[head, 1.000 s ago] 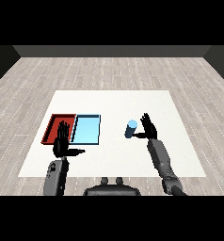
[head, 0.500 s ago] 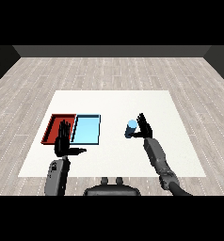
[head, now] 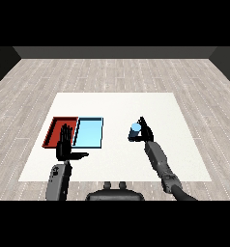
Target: Pick the blue can and put it in the blue box
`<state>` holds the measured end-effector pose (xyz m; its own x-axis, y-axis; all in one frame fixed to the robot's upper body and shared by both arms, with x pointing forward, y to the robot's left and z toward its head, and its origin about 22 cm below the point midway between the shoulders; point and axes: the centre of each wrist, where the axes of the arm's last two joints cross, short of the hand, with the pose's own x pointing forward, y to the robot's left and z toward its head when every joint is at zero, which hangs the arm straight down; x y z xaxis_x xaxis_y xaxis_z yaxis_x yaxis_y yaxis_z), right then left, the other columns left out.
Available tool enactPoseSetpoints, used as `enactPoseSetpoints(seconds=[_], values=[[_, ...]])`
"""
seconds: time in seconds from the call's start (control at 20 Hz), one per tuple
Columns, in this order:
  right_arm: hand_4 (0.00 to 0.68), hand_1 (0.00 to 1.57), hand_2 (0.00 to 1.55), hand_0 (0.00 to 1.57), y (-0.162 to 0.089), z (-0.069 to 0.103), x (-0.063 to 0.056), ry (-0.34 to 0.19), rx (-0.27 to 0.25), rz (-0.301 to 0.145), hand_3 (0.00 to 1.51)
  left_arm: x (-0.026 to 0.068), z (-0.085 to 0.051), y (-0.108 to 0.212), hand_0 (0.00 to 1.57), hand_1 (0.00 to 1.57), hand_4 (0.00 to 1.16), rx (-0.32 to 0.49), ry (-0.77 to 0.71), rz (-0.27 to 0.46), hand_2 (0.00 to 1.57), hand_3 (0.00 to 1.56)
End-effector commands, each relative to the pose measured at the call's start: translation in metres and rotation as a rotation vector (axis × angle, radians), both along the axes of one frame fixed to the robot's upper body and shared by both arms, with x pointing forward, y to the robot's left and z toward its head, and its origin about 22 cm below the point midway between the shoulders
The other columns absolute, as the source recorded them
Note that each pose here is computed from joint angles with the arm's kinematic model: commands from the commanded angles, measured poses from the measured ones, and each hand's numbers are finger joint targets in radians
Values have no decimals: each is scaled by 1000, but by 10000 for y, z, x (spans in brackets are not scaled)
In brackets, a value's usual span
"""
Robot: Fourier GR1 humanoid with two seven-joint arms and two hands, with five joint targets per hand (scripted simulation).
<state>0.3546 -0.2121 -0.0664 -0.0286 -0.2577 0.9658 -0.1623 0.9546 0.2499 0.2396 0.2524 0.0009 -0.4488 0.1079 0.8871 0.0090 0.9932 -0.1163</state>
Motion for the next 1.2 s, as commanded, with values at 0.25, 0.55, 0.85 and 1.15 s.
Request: enactPoseSetpoints(seconds=[0.25,0.55,0.85,1.15], values=[[0,0,0,0,115,3,149,4,-12,26,0,-14,4,98,0,0,0,-4,-11,5,0,0],[0,0,0,0,141,33,136,15,-10,23,0,72,118,-41,0,0,0,-8,-1,7,0,0],[0,0,0,0,171,14,185,34,-19,-10,0,-135,-44,16,0,0,0,1,-18,7,0,0],[659,1563,1481,1563,161,-35,142,58,-169,-40,1445,-12,-83,106,0,0,0,1,1,6,0,0]])
